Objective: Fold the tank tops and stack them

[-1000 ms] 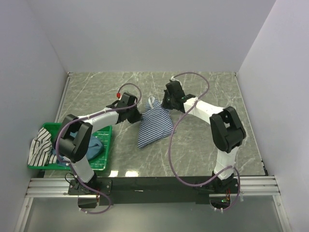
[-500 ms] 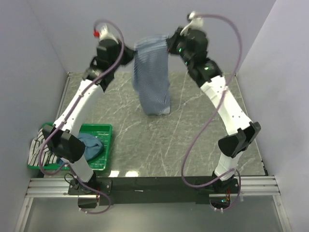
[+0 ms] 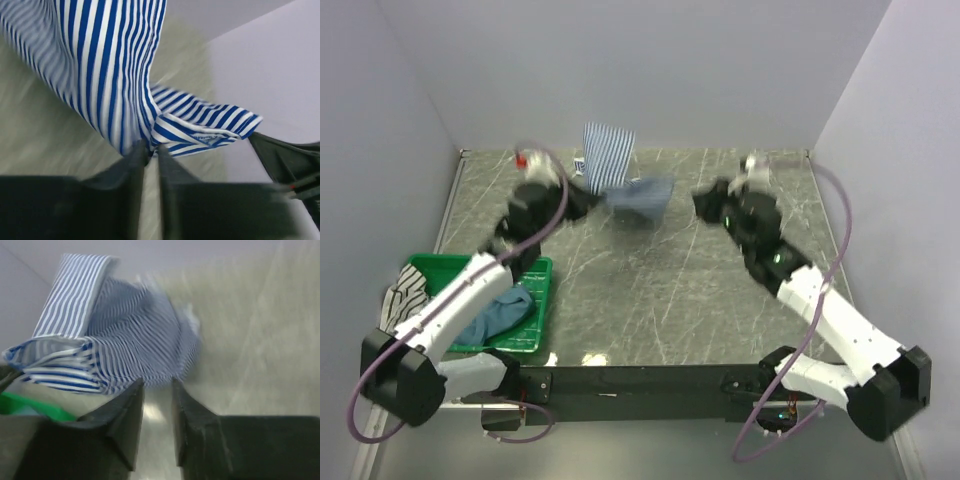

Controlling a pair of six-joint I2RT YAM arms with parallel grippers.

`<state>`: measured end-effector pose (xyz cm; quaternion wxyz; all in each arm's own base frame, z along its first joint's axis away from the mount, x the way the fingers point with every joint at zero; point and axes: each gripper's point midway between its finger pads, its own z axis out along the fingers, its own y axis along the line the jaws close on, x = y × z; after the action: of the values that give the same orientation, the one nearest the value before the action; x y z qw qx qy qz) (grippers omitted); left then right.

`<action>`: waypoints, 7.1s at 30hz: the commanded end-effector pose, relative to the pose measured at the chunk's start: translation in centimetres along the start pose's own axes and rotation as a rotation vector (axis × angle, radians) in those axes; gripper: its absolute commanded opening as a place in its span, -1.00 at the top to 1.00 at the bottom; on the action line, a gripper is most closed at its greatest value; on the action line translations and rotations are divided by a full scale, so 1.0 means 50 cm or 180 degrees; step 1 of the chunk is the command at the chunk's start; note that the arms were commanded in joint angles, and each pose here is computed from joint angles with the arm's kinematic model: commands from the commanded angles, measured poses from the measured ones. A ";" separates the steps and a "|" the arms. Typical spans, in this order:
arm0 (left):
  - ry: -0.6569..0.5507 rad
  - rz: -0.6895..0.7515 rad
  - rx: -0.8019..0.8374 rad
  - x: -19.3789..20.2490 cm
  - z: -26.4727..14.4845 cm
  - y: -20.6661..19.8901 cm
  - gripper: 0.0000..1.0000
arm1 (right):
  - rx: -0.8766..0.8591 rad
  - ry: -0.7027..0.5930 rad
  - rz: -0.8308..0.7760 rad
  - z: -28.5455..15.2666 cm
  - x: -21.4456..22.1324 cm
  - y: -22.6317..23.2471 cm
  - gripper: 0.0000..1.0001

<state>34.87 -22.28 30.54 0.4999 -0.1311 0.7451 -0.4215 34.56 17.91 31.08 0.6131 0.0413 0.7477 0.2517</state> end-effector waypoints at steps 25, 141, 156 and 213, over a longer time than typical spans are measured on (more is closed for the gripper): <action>0.0750 0.0183 -0.2275 0.088 0.143 0.346 0.09 | 0.0346 0.1373 0.0223 0.179 0.366 0.048 0.14; 0.0155 -0.0124 -0.3409 0.077 -0.201 0.452 0.99 | 0.0297 0.2045 -0.0480 0.163 0.528 0.082 0.17; 0.0283 -0.0075 -0.2958 0.047 -0.205 0.441 0.99 | 0.0285 0.2368 -0.0700 0.123 0.633 0.103 0.18; 0.0312 -0.0037 -0.2492 -0.005 -0.150 0.399 0.99 | 0.1264 0.1847 0.0459 -0.051 0.468 -0.237 1.00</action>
<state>31.48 -6.16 13.27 0.3351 -0.3063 0.8864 -0.0908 28.00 17.68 2.31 0.2923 0.1199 0.9363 0.1533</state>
